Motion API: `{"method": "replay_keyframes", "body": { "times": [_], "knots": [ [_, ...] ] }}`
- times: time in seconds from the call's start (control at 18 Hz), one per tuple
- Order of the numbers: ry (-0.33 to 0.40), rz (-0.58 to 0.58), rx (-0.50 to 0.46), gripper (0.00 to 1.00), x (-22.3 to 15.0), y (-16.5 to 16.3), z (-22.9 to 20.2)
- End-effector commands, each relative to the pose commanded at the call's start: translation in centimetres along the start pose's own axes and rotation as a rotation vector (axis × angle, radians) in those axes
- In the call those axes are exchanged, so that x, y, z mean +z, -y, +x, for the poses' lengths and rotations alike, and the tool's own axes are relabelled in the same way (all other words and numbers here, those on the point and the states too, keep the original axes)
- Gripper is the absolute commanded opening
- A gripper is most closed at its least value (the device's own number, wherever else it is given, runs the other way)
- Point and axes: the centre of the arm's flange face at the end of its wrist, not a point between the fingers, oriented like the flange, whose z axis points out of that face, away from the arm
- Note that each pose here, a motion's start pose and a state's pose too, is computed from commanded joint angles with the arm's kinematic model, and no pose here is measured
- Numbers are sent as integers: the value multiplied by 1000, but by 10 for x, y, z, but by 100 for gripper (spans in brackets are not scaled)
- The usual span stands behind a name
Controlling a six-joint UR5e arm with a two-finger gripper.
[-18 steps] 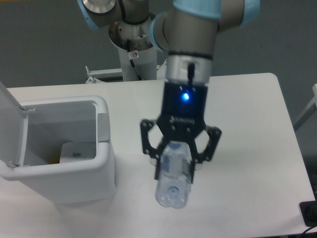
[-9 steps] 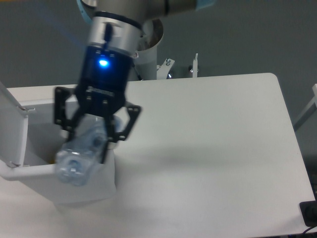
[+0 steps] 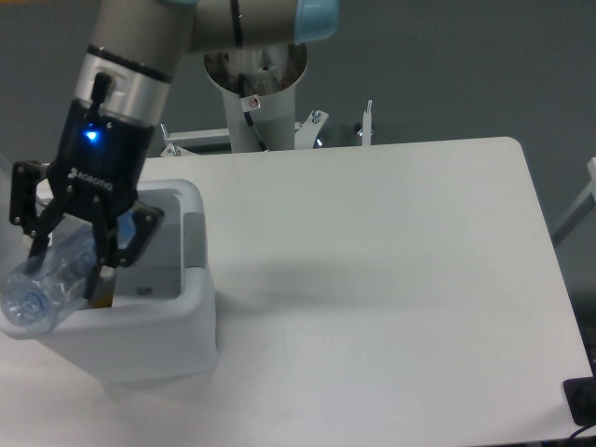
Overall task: Place the trash in the trash can
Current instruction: 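Open the gripper to drop the bottle in and raise it away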
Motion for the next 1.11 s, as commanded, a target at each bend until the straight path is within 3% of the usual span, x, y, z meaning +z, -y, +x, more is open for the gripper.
{"method": "replay_keyframes", "body": {
  "times": [0.06, 0.11, 0.39, 0.89, 1.0, 1.11],
  "knots": [
    [2, 2, 8, 92, -1, 1, 0],
    [3, 6, 8, 100, -4, 2, 2],
    [20, 32, 12, 100, -21, 9, -2],
    [326, 119, -174, 100, -129, 2, -190],
    [400, 97, -172, 100, -144, -9, -221],
    [430, 22, -78, 100, -146, -20, -235]
  ]
}}
